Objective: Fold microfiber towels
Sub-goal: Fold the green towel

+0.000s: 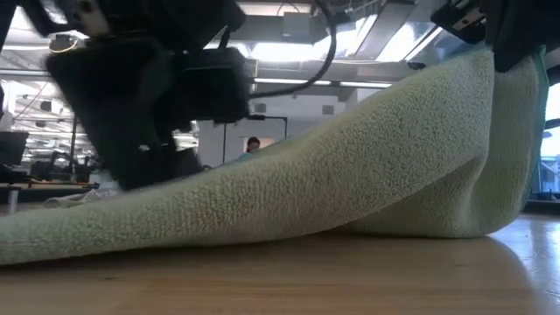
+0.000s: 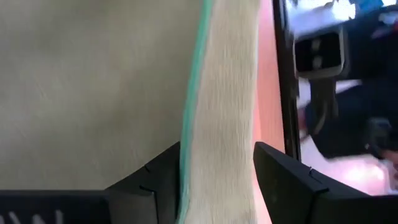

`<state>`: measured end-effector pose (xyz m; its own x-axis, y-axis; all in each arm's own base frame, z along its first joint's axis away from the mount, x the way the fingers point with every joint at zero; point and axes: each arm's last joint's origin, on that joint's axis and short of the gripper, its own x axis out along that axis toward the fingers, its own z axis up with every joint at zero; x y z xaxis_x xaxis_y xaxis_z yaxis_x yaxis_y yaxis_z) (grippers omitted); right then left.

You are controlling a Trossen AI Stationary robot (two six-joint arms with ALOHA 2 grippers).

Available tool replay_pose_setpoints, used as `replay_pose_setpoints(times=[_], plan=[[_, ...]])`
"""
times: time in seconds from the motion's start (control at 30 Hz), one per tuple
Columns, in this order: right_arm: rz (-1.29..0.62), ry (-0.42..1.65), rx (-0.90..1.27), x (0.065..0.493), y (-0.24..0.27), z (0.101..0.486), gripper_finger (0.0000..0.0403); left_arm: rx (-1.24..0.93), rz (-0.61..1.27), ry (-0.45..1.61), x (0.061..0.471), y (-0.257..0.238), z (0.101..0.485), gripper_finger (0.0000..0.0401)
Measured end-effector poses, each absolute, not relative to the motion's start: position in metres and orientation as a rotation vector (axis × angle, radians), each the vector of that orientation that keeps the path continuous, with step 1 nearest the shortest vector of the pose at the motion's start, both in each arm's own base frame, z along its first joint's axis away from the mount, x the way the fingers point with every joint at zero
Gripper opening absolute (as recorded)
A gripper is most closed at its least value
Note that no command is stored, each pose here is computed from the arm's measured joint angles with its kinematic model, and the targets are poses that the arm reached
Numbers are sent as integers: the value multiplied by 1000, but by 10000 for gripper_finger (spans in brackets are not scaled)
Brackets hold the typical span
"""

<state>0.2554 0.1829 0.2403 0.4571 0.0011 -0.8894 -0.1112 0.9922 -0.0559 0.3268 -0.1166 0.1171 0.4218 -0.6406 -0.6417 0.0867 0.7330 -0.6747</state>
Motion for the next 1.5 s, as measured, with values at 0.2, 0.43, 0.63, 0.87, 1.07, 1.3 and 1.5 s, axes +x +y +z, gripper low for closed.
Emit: replay_pose_setpoints(times=[0.2,0.43,0.63,0.87,1.07,1.3,1.5], plan=[[67,1102,-117,255,182,239,8,-655,-534,1186,317,-116,112,183],[66,1105,-119,254,182,239,9,-684,-557,1236,314,-116,111,183],[66,1107,-120,254,182,239,9,-710,-562,1250,314,-117,111,182],[66,1107,-119,254,182,239,9,-711,-547,1246,314,-116,112,168],[66,1107,-119,254,182,239,9,-693,-506,1286,309,-114,113,146],[67,1107,-119,254,182,239,9,-601,-453,1325,295,-108,129,126],[95,1145,-86,250,181,222,9,-598,-466,1386,288,-109,131,124]])
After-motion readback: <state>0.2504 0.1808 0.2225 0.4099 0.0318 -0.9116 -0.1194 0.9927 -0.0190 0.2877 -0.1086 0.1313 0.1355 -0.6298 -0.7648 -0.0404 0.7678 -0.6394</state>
